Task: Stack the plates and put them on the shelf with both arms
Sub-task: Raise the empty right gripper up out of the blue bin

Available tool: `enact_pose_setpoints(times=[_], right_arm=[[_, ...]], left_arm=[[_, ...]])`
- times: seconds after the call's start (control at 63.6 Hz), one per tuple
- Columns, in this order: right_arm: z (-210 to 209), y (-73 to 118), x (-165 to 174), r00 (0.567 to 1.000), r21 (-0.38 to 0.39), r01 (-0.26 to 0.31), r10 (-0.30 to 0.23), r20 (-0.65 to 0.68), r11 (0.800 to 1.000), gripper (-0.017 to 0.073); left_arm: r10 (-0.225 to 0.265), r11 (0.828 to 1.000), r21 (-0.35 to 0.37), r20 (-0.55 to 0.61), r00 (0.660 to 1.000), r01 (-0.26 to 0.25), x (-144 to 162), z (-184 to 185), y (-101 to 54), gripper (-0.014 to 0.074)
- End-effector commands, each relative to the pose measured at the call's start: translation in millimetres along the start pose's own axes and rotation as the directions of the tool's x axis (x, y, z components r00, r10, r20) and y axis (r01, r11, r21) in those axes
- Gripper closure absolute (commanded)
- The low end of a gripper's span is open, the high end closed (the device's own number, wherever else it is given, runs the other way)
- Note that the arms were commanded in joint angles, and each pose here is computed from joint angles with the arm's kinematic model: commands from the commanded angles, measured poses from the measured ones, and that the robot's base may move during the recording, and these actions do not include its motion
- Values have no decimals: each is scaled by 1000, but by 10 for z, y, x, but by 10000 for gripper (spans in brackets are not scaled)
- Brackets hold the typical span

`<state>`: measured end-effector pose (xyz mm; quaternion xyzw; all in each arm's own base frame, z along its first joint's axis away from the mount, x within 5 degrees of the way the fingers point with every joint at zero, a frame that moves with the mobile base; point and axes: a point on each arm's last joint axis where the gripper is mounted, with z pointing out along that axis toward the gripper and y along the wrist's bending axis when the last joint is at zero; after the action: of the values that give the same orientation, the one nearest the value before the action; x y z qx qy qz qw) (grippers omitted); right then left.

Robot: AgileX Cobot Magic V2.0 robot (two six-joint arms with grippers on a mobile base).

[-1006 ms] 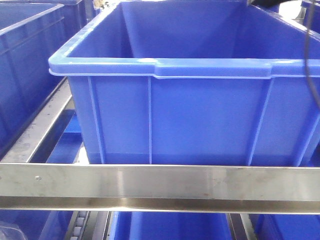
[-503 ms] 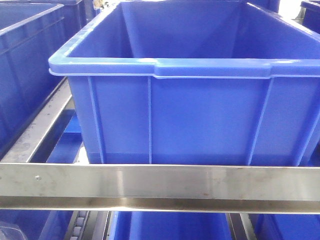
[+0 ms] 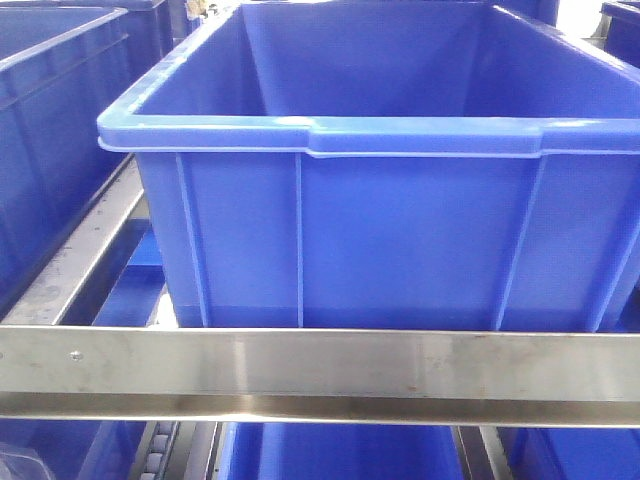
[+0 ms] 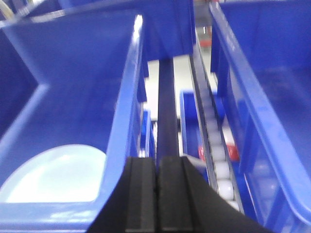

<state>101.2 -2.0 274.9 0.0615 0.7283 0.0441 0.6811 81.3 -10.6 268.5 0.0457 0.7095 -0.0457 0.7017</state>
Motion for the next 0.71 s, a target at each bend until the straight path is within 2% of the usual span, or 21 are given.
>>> enact_pose_setpoints(times=[0.0, 0.471, 0.691], right_arm=[[-86, 11, -172, 990, -3, 16, -15, 137, 1000, 504], [-113, 13, -177, 989, -5, 16, -15, 147, 1000, 504], [-169, -26, 70, 990, -1, 15, -15, 140, 1000, 504]], left_arm=[[-9, 1000, -12, 104, 995, 11, -169, -7, 12, 513], [-9, 1000, -12, 104, 995, 11, -169, -7, 12, 513], [-9, 1000, -12, 104, 995, 11, -169, -7, 12, 513]])
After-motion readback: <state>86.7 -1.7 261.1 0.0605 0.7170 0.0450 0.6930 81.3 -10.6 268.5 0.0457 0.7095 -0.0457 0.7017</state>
